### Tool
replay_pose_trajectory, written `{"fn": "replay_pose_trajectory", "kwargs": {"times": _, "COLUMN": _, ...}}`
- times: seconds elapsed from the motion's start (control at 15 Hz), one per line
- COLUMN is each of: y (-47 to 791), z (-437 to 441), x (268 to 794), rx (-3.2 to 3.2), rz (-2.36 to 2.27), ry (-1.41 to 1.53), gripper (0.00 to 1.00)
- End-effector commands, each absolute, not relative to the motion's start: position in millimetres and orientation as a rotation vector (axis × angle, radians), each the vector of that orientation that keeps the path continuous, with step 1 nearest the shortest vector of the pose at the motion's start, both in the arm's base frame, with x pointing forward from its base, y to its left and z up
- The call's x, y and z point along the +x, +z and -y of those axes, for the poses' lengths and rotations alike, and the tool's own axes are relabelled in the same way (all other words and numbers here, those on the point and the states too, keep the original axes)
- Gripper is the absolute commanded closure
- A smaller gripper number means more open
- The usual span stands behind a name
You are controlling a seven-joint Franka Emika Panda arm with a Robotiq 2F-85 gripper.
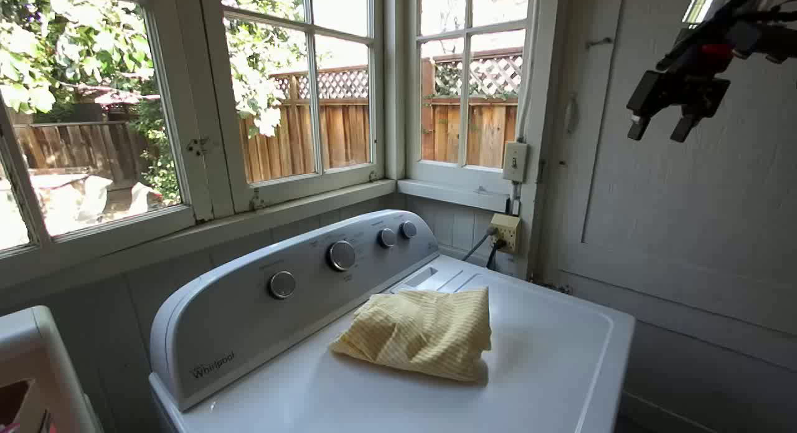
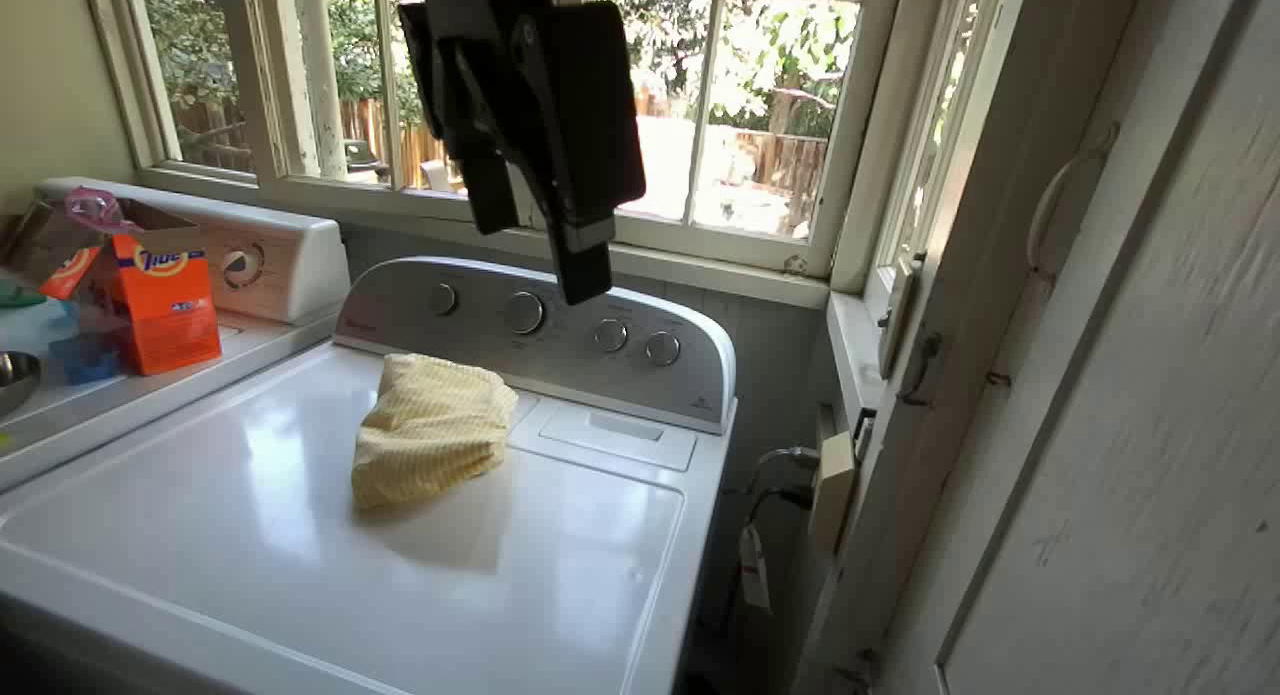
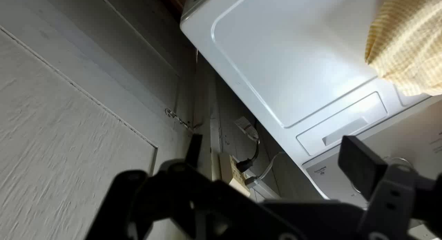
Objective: Flip the switch on the wall
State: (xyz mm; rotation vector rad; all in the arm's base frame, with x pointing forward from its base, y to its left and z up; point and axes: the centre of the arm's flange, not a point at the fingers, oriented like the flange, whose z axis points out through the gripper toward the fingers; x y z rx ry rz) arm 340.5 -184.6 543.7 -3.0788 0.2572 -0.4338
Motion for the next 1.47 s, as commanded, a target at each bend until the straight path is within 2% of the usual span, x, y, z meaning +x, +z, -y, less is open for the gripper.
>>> {"fn": "replay_pose_trajectory", "kwargs": {"times": 0.0, "y": 544, "z": 185, "x": 340, "rx": -3.079, "rz": -0.257, "ry": -0.434, "gripper": 0.0}}
{"fn": "replay_pose_trajectory", "kwargs": {"times": 0.4, "y": 544, "z": 185, "x": 340, "rx": -3.079, "rz": -0.257, "ry": -0.434, "gripper": 0.0}}
{"fn": "replay_pose_trajectory", "kwargs": {"times": 0.73, "y": 500, "z": 157, "x": 364, "rx": -2.854, "rz": -0.12, "ry": -0.476, "gripper": 0.0}}
{"fn": "replay_pose_trajectory", "kwargs": {"times": 0.87, "y": 479, "z": 146, "x": 379, "rx": -2.805, "rz": -0.079, "ry": -0.618, "gripper": 0.0}}
{"fn": "replay_pose_trajectory", "kwargs": {"times": 0.93, "y": 469, "z": 143, "x": 388, "rx": -2.765, "rz": -0.066, "ry": -0.681, "gripper": 0.25}}
{"fn": "replay_pose_trajectory", "kwargs": {"times": 1.0, "y": 460, "z": 139, "x": 395, "rx": -2.741, "rz": -0.035, "ry": -0.755, "gripper": 0.26}}
{"fn": "replay_pose_trajectory", "kwargs": {"times": 1.4, "y": 413, "z": 118, "x": 443, "rx": -2.707, "rz": 0.107, "ry": -1.222, "gripper": 0.73}}
